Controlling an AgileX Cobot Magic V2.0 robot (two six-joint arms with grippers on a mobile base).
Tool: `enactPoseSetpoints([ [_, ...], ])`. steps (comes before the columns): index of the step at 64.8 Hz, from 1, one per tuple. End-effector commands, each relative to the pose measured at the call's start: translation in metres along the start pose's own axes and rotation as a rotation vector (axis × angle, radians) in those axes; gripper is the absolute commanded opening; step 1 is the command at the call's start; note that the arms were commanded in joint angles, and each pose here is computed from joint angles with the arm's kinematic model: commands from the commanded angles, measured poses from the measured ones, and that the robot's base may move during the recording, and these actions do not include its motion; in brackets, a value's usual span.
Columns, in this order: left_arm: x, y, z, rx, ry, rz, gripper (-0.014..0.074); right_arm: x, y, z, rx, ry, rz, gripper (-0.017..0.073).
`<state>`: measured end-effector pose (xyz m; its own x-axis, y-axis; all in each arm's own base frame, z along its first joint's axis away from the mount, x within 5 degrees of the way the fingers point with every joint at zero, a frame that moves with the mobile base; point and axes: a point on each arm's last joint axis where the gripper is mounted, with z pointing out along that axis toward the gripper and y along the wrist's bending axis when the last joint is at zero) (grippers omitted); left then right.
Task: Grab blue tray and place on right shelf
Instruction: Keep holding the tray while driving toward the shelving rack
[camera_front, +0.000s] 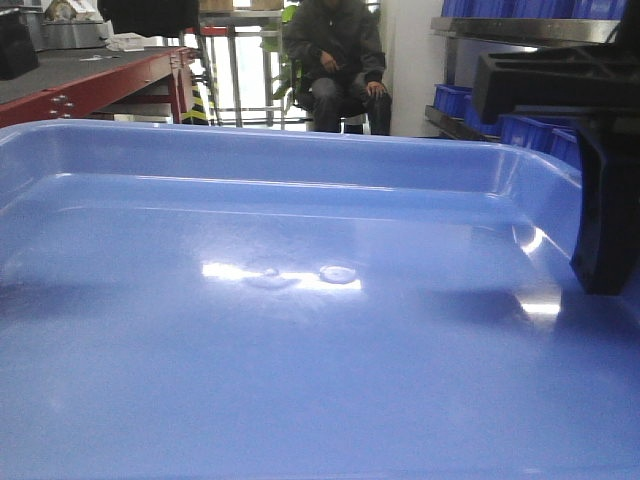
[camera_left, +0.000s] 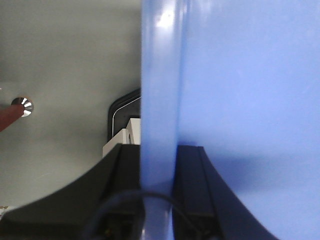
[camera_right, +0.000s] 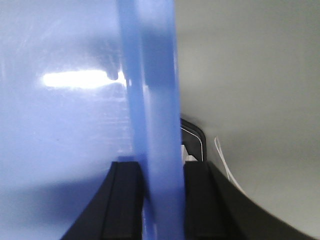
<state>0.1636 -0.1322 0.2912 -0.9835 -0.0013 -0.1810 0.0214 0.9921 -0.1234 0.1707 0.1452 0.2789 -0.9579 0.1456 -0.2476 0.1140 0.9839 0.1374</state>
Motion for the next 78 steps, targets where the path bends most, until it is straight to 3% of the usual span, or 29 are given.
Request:
enactPoseSetpoints([
  [1,-0.0028,0.0008,-0.0112,0.001,-0.059,0.015,0.0018,-0.0062,0.0013,-0.0153,-0.043,-0.062,0.012,0.0213],
  [53,-0.0031,0.0009,-0.0113,-0.001,-0.063,0.016,0.0016,-0.0062,0.0013,-0.0153,-0.043,-0.062,0.012,0.0213],
  [67,-0.0031,0.001,-0.0112,0.002,-0.061,-0.009,0.0016,-0.0063,0.0014,-0.0153,-0.044,-0.063,0.012,0.0213],
  [78,-0.0068,0.0059,-0.0111,0.008,-0.055,-0.103,0.0016,-0.0063,0.0014,-0.0153,-0.044,-0.063,0.012,0.0213],
])
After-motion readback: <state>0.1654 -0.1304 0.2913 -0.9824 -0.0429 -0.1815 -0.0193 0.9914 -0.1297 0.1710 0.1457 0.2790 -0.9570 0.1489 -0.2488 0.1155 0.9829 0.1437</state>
